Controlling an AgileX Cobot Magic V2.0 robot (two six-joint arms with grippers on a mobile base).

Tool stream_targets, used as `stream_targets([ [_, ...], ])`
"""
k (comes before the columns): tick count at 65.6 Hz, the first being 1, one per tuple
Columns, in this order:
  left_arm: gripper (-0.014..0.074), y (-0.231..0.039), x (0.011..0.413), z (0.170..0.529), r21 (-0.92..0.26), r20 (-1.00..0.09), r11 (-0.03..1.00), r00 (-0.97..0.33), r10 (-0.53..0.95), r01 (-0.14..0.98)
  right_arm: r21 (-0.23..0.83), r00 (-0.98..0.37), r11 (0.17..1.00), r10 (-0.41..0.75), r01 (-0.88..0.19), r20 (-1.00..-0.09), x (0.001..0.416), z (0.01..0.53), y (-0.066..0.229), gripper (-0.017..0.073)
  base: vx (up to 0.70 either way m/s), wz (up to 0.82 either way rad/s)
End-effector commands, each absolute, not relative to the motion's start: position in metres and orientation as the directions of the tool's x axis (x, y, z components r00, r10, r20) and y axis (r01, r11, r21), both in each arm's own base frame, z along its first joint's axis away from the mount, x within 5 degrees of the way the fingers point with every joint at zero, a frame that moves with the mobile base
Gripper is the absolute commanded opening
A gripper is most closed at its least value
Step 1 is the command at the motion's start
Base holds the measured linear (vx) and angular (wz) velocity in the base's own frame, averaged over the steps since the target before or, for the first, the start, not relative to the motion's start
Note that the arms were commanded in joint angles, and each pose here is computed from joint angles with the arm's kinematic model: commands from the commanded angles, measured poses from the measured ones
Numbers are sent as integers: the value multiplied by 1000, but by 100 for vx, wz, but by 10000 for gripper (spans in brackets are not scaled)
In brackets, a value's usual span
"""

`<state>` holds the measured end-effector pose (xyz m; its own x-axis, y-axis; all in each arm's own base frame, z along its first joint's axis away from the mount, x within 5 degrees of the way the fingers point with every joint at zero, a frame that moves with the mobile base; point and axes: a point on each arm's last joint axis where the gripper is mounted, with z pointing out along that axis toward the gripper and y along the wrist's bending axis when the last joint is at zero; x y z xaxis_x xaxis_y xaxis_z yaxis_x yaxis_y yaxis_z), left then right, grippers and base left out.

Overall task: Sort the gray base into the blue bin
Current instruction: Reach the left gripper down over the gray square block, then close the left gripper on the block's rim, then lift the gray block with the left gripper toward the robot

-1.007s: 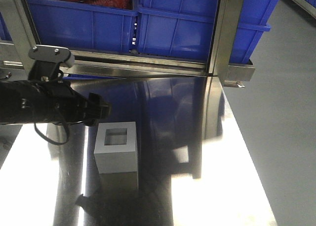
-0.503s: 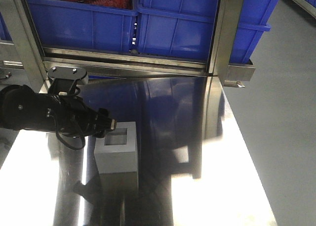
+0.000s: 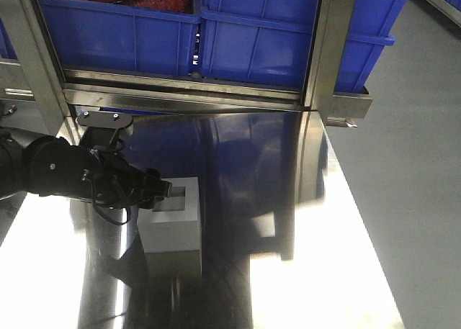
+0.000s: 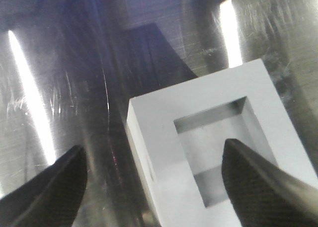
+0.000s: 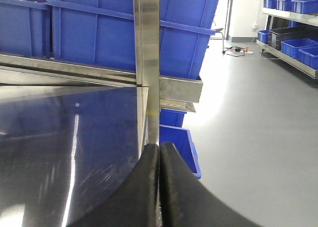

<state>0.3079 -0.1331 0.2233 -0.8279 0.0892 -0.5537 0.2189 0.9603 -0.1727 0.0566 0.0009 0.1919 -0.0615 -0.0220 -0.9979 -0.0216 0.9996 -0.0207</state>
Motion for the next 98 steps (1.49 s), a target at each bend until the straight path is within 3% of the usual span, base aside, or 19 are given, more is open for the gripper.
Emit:
stream_targets([
  [1,542,-138,314,243,-195,-640,953,-766,56,232,-33,10,999,-33,-21,-999,56,194,1,-9,0,0],
  [13,524,-139,318,230,-189,-613,956,-787,65,226,-33,10,999,-33,-21,-999,56,194,1,-9,0,0],
  [23,438,-139,318,227,-187,-602,957,-795,68,223,-33,10,999,-33,-21,-999,56,194,1,-9,0,0],
  [43,-8,-139,319,227,-155,-613,955,-783,107,252,-33,10,999,-33,-21,-999,56,194,1,-9,0,0],
  [72,-7,-132,305,262,-162,-719,948,-691,78,275,-33,10,999,-33,-21,-999,56,194,1,-9,0,0],
  [98,-6,-100,234,298,-111,-843,939,-531,84,325,-33,10,999,-33,-21,-999,56,194,1,-9,0,0],
])
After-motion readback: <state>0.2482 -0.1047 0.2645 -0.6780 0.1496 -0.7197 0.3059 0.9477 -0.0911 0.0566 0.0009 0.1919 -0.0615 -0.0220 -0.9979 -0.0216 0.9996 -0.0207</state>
